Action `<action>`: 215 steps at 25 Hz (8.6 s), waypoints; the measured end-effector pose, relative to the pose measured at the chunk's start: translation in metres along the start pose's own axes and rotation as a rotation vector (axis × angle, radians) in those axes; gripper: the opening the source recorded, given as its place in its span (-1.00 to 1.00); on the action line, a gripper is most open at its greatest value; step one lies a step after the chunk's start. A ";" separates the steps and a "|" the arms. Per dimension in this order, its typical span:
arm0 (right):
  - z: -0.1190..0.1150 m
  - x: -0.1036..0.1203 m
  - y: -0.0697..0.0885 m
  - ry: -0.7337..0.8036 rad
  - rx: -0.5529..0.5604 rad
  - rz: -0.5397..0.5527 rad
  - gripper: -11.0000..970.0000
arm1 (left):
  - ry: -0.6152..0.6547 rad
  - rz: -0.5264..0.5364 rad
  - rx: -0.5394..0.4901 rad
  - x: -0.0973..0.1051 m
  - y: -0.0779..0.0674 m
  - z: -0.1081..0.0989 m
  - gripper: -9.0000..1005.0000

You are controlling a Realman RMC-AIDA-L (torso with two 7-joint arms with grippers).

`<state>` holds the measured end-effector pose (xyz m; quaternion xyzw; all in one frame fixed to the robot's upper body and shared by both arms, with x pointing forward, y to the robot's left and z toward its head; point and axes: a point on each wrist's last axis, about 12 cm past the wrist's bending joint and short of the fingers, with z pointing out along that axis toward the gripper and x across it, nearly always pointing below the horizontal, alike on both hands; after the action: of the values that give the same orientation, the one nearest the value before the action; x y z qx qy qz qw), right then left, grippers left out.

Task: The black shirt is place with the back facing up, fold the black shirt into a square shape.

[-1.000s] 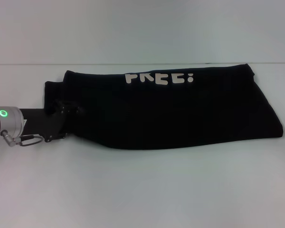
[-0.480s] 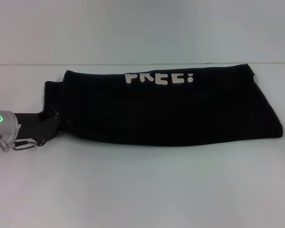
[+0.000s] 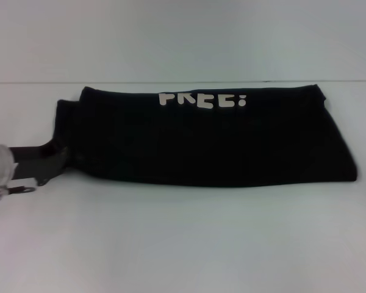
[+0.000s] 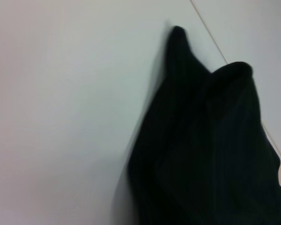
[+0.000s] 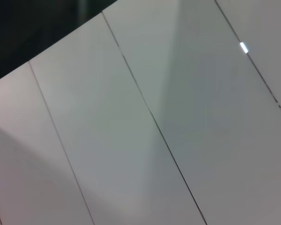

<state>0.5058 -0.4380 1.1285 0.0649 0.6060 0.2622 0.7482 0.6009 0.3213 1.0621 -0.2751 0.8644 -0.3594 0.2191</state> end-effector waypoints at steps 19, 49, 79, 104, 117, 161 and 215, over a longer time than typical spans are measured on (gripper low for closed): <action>-0.005 -0.001 -0.008 0.017 0.043 0.056 0.29 | -0.124 0.008 0.042 -0.007 0.030 -0.040 -0.92; 0.018 0.017 0.004 0.039 -0.026 0.115 0.29 | 0.445 0.857 0.352 0.121 -0.219 0.085 -0.88; 0.154 0.048 0.088 1.242 -0.183 0.130 0.29 | 0.188 0.353 0.390 -0.008 -0.073 -0.058 0.85; 0.213 0.137 0.198 1.515 -0.008 -0.504 0.29 | 0.106 0.334 0.430 -0.011 -0.070 -0.056 0.85; 0.205 0.094 0.126 1.377 0.254 -0.321 0.29 | 0.087 0.322 0.470 -0.011 -0.071 -0.056 0.84; 0.189 0.133 0.138 1.299 -0.004 -0.026 -0.18 | 0.051 0.292 0.533 -0.007 -0.070 -0.051 0.84; 0.136 0.052 0.079 1.418 0.135 -0.002 0.37 | -0.001 0.287 0.557 -0.011 -0.070 -0.054 0.84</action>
<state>0.6151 -0.3158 1.1511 -0.0757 0.9617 0.2027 0.1684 0.6009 0.3138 1.1511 -0.0799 0.7626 -0.5477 0.3348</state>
